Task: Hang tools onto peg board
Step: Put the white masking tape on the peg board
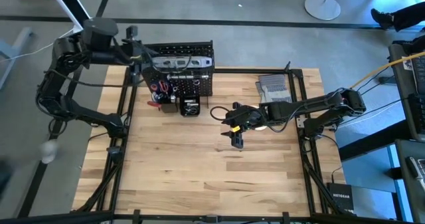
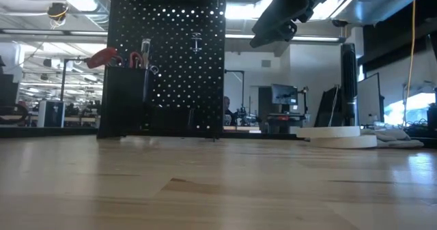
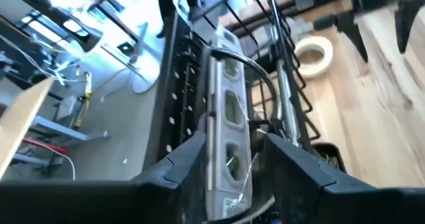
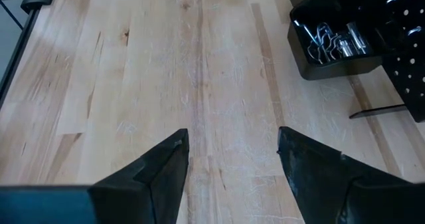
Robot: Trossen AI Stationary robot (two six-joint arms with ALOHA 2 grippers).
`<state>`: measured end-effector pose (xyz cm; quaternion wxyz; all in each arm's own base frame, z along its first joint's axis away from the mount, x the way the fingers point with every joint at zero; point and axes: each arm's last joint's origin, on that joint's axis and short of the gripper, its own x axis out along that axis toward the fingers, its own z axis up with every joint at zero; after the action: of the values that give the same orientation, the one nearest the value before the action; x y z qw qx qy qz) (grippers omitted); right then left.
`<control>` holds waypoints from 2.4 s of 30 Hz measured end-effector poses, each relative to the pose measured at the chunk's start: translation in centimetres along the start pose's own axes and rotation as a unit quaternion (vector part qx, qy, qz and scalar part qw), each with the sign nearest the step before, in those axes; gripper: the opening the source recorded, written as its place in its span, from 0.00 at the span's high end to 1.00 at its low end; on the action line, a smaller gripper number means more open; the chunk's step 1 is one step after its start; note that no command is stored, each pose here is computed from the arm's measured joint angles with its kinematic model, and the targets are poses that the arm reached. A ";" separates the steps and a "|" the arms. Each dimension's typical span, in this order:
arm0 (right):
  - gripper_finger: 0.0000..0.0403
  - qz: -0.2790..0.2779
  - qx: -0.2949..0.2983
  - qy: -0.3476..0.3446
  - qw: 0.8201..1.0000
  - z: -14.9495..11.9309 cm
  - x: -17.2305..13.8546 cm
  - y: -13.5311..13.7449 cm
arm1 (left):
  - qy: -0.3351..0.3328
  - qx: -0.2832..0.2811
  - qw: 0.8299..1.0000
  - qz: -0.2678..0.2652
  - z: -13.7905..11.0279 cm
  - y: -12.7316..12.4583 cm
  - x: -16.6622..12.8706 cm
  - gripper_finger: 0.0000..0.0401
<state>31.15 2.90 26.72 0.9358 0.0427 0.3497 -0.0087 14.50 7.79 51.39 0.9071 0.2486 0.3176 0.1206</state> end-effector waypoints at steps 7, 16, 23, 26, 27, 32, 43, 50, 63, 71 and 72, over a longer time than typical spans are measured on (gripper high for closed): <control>0.42 0.000 0.000 0.000 1.000 0.0 0.0 0.0 | -0.011 -0.050 0.999 0.007 0.3 0.2 -0.1 0.65; 0.42 -0.001 0.000 0.002 1.000 0.0 0.0 0.0 | -0.061 -0.062 0.996 0.016 1.7 -0.3 -0.9 0.65; 0.42 0.000 0.000 0.006 1.000 -0.1 0.0 0.0 | -0.094 -0.152 0.979 -0.101 2.2 -2.8 -3.4 0.65; 0.42 0.002 -0.006 0.043 0.999 0.0 -0.7 0.0 | -0.042 -0.173 0.964 -0.199 1.7 -4.9 -3.3 0.65; 0.42 -0.004 -0.007 0.055 0.998 0.1 -1.1 0.0 | -0.022 -0.181 0.958 -0.220 1.5 -5.6 -3.2 0.65; 0.42 -0.056 0.020 0.137 0.989 -0.5 -2.4 -0.4 | 0.022 -0.220 0.935 -0.277 1.0 -8.6 -1.8 0.65; 0.28 -0.093 0.076 0.276 0.953 -7.4 -0.6 -2.0 | 0.028 -0.290 0.906 -0.307 -3.4 -16.6 3.4 0.65; 0.27 -0.134 0.104 0.261 0.950 -10.2 0.9 -4.5 | 0.103 -0.342 0.899 -0.253 -7.8 -20.3 7.1 0.65; 0.48 -0.141 0.101 0.254 0.951 -13.4 1.9 -5.3 | 0.092 -0.348 0.902 -0.240 -10.9 -23.9 11.4 0.65; 0.81 -0.141 0.091 0.253 0.953 -13.4 1.7 -5.1 | 0.036 -0.320 0.914 -0.247 -12.3 -25.5 13.1 0.65; 0.81 -0.139 0.082 0.251 0.954 -13.0 1.5 -4.9 | 0.027 -0.312 0.917 -0.247 -12.4 -25.6 13.3 0.65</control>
<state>23.57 -0.87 15.57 0.8006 0.0715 0.5740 -0.1565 18.35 -4.25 22.66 0.9306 -0.1365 0.3396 -0.0079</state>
